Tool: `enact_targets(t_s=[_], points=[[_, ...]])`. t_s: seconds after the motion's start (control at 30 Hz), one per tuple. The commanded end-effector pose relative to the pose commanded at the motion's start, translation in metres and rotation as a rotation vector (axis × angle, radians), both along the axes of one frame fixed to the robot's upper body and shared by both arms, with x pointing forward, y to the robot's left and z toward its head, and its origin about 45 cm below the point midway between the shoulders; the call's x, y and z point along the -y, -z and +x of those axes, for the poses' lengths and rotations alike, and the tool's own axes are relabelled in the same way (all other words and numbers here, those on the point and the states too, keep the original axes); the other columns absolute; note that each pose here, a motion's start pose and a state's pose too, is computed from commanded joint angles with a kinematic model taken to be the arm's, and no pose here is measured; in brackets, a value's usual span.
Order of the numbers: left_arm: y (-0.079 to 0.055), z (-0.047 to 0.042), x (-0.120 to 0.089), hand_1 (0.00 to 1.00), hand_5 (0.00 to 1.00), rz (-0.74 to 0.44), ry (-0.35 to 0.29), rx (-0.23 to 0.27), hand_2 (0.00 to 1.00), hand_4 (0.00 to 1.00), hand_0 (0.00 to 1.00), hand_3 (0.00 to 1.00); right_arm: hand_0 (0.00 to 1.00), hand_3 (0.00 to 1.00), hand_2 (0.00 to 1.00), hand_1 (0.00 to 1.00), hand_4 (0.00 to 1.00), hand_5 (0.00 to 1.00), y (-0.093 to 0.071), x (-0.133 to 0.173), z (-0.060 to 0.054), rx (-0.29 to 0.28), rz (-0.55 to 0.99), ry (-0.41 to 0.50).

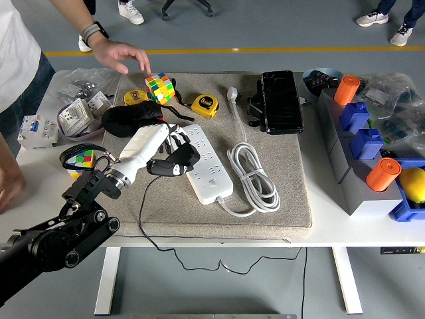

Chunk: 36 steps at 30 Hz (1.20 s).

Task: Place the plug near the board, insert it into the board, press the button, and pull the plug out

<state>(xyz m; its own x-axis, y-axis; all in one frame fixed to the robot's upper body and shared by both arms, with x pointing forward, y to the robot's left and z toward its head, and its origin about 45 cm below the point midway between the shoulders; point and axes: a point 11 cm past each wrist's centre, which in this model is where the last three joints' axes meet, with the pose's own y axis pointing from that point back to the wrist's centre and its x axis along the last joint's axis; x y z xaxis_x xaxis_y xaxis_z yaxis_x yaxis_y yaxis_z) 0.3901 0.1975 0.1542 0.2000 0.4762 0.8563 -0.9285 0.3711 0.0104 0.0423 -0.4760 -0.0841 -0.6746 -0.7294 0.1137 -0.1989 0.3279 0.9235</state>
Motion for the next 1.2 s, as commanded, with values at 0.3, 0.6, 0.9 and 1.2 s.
enact_targets(t_s=[0.3,0.6,0.9,1.2], points=[[-0.001,0.0033,0.003,0.313,0.070,0.006,0.007,0.006,0.338,0.833,0.238,0.506,0.604,0.500,0.616,0.663,0.787,0.515,0.000,0.000,0.000,-0.001,0.001,-0.002],[-0.004,0.0042,0.003,0.313,0.071,0.002,0.006,0.015,0.339,0.834,0.237,0.506,0.605,0.500,0.616,0.663,0.787,0.516,0.001,-0.003,0.002,0.001,0.005,-0.006],[-0.011,0.0066,0.002,0.312,0.076,-0.005,0.005,0.029,0.341,0.840,0.238,0.506,0.605,0.499,0.615,0.663,0.785,0.514,0.000,-0.004,0.007,0.006,0.006,-0.020],[-0.012,0.0072,0.000,0.311,0.076,-0.008,0.001,0.032,0.342,0.842,0.238,0.507,0.605,0.498,0.614,0.663,0.784,0.512,-0.002,-0.001,0.009,0.008,-0.002,-0.028]])
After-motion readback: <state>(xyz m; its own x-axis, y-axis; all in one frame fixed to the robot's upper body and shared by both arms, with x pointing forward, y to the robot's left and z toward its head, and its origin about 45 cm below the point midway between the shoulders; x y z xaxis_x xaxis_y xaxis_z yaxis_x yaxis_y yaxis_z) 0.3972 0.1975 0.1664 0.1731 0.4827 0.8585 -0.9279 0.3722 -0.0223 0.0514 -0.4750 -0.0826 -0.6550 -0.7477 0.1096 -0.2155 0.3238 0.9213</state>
